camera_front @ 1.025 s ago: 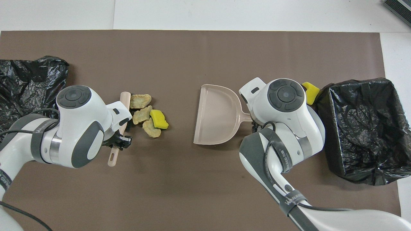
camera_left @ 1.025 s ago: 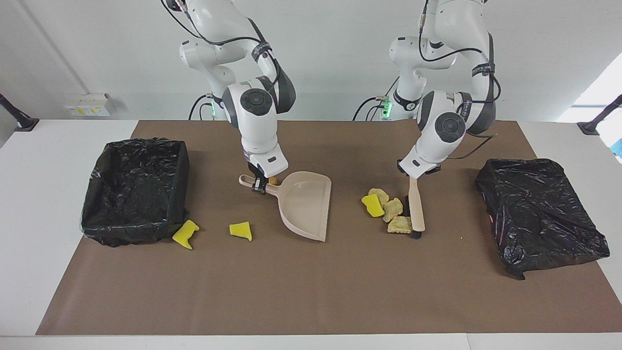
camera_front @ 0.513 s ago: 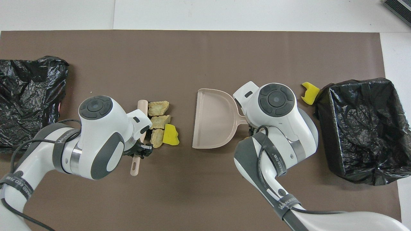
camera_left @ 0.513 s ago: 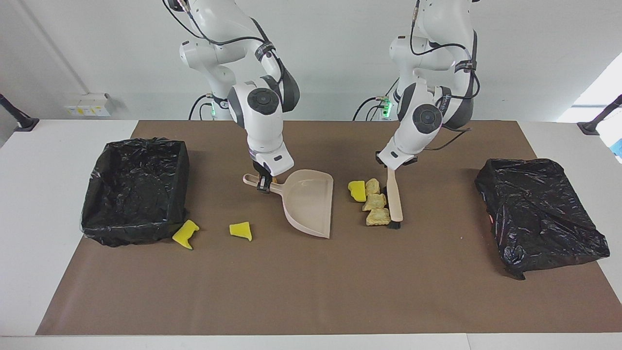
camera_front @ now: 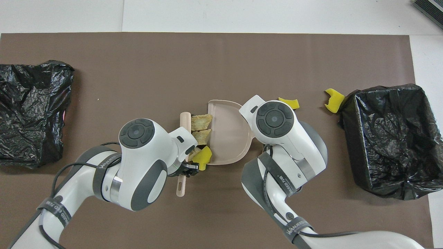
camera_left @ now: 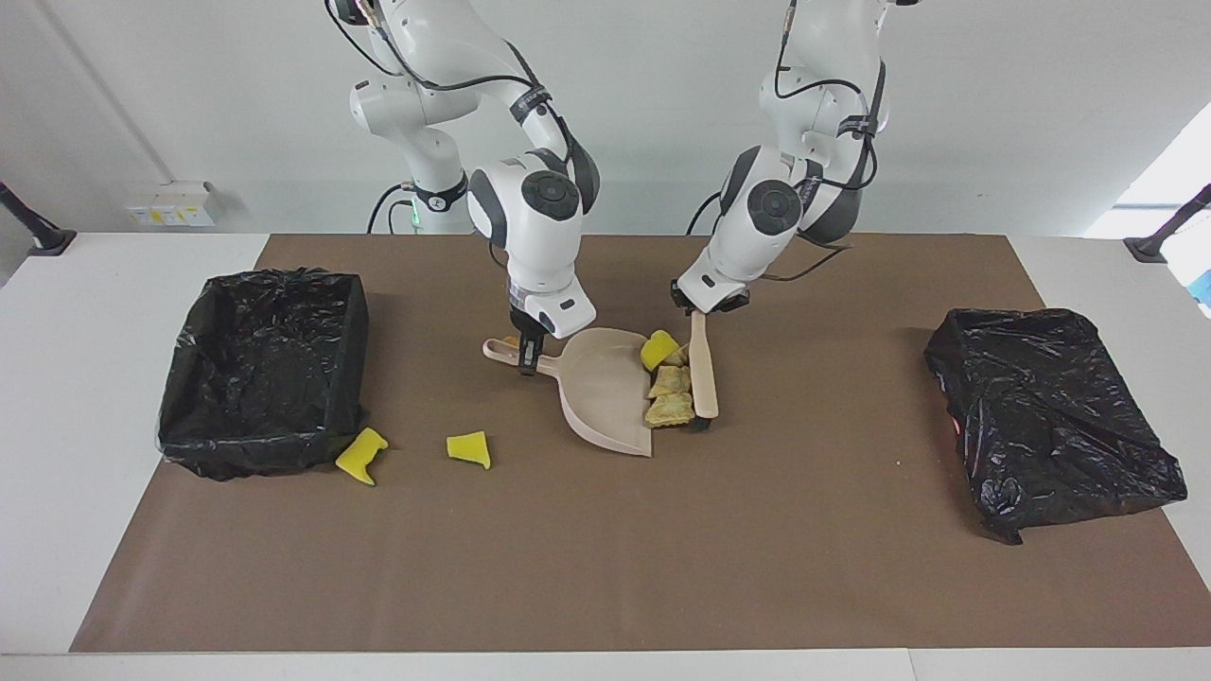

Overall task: Sweep and dump trash in bin
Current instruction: 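Sweep the trash chunks into the dustpan with the left-held brush, then sweep the remaining pieces toward the dustpan with the left gripper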

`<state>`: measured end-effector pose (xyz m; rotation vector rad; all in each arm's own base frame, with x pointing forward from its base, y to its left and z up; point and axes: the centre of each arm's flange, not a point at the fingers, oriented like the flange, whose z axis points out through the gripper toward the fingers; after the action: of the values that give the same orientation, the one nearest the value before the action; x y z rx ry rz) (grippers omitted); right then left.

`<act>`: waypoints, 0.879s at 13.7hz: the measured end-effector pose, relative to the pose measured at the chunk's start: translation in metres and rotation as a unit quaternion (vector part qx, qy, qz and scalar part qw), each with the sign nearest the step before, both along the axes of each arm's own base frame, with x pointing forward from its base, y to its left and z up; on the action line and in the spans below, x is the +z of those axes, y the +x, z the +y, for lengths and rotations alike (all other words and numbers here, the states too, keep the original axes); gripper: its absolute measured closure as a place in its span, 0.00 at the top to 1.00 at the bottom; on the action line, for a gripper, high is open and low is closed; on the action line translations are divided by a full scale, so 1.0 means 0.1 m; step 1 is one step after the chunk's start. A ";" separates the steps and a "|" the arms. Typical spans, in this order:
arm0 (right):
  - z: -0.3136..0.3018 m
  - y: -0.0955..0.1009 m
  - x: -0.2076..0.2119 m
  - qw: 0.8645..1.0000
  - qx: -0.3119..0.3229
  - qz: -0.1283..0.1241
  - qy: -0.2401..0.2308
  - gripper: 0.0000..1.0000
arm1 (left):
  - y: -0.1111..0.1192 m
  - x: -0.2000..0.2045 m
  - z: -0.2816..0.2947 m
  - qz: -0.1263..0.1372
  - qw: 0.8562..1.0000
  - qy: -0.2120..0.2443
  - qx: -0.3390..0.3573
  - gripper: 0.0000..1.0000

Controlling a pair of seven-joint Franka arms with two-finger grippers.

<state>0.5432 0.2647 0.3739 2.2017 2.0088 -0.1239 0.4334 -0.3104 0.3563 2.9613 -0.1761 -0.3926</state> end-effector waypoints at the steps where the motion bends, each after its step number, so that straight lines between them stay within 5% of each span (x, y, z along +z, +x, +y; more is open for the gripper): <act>1: 0.00 0.00 0.00 1.000 0.000 0.000 0.000 0.32 | -0.06 0.01 -0.10 0.001 1.000 -0.006 -0.004 0.27; 7: 0.00 0.00 -0.01 1.000 0.000 0.001 0.000 0.32 | -0.02 0.43 -0.20 -0.011 0.999 -0.034 0.010 0.27; 12: 0.00 0.00 -0.01 1.000 0.000 0.001 -0.001 0.32 | 0.25 1.10 0.73 0.008 0.996 -0.041 0.076 0.27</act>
<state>0.5433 0.2647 0.3724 2.2021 2.0091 -0.1273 0.4585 -0.2378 0.4667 2.8658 0.0343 -0.3804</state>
